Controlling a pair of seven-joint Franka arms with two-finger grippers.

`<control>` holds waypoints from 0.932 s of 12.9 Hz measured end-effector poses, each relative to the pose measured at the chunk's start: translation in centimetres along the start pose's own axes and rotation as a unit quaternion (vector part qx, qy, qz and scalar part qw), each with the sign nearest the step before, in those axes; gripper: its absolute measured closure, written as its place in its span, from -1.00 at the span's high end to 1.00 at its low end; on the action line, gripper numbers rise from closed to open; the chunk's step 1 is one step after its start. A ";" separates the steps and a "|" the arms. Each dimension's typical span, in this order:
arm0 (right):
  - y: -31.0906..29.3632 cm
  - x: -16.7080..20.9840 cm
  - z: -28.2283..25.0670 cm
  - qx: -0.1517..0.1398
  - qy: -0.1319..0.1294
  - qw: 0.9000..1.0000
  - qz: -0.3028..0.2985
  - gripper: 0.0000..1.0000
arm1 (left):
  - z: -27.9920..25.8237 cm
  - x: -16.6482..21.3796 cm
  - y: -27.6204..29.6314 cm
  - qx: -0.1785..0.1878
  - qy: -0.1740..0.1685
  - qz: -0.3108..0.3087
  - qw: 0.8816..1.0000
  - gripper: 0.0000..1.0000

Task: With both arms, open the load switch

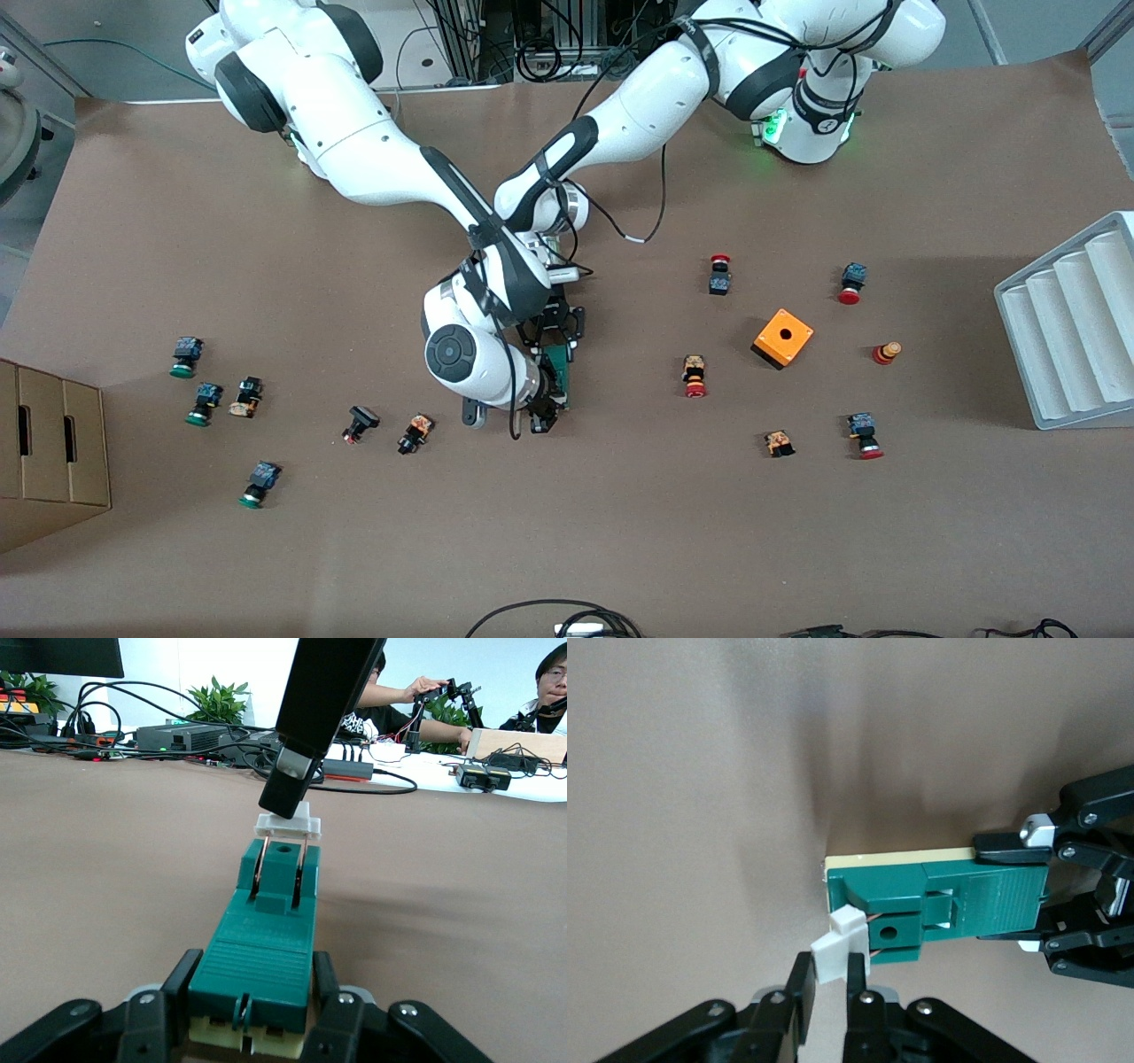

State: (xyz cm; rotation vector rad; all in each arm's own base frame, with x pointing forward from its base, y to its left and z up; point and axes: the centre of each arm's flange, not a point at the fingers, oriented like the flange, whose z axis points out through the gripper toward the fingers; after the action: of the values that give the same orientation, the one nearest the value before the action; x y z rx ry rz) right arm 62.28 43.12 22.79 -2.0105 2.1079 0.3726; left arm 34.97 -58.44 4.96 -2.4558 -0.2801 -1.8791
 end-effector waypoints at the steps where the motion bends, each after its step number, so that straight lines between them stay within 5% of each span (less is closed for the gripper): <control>1: 0.0 0.0 0.0 0.000 0.000 1.000 0.000 -0.61 | 0.0 0.0 0.0 0.000 0.000 0.000 1.000 0.13; 12: 0.3 0.0 -0.4 0.001 -0.001 1.000 -0.009 -0.65 | 0.0 0.0 0.0 0.000 0.000 0.000 1.000 0.13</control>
State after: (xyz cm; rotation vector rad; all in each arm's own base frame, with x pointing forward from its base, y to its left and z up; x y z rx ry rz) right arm 61.95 43.00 23.21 -2.0254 2.0859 0.3690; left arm 34.96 -58.44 4.96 -2.4560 -0.2803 -1.8789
